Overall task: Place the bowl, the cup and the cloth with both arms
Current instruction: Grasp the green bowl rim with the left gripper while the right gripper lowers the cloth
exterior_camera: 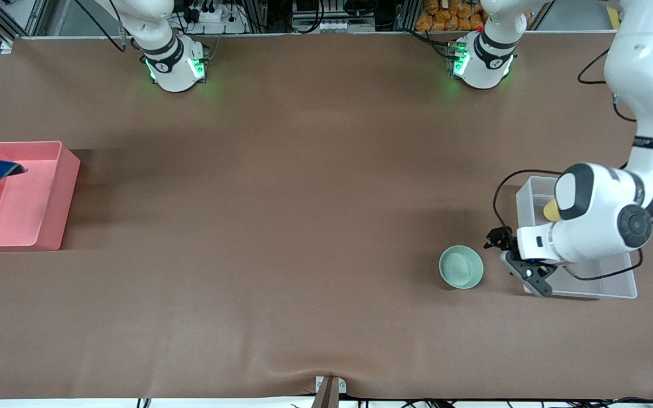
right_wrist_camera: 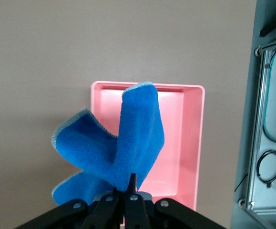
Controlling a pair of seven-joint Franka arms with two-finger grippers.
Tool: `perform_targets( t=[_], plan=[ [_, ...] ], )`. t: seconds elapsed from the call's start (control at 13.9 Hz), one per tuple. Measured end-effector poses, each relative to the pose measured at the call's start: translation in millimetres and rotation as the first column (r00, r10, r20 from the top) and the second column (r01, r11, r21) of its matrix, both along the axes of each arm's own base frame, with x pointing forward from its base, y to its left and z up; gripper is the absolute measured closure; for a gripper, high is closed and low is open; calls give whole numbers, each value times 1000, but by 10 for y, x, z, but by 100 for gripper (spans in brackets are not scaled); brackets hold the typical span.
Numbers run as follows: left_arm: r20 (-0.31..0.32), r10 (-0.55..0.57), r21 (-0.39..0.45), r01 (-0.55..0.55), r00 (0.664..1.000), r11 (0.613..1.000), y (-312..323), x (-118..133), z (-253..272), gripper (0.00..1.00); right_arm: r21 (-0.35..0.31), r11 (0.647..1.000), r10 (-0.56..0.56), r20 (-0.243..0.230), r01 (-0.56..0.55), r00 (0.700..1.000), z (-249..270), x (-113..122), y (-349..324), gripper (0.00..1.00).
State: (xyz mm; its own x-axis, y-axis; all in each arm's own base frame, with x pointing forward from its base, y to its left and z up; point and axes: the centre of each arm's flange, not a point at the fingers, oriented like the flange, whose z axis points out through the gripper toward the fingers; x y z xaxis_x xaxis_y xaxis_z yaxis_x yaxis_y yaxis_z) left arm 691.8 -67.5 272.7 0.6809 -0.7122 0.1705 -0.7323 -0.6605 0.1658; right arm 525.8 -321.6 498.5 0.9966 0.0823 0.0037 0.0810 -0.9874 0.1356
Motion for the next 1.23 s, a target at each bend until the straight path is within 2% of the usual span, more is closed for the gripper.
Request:
perform_targets(
  t=[0.22, 0.51, 0.58, 0.72, 0.79, 0.87, 1.01, 1.23],
  plan=[
    [60, -54, -32, 56, 997, 998, -130, 106, -290, 0, 10, 999, 30, -36, -30, 999, -471, -16, -347, 98],
    [61, -65, -23, 67, 996, 997, -218, 167, -476, 0, 39, 999, 28, -67, -25, 997, -831, -96, -605, 98],
    [62, -69, -21, 70, 996, 997, -205, 170, -524, 7, 45, 999, 16, -74, -13, 997, -889, -139, -672, 98],
    [66, -78, -20, 79, 995, 997, -205, 173, -597, 28, 57, 998, -2, -89, 7, 996, -1000, -239, -817, 98],
    [67, -79, -22, 81, 995, 996, -214, 174, -622, 28, 62, 998, -12, -96, 18, 995, -1050, -284, -879, 98],
    [70, -80, -24, 81, 994, 996, -224, 176, -644, 34, 65, 998, -19, -101, 26, 995, -1085, -323, -929, 98],
    [79, -87, -24, 89, 993, 996, -256, 182, -662, 58, 73, 997, -25, -110, 34, 994, -1145, -352, -966, 98],
    [92, -118, -20, 120, 989, 993, -260, 195, -645, 89, 86, 996, -24, -128, 36, 991, -1210, -359, -954, 98]
  ],
)
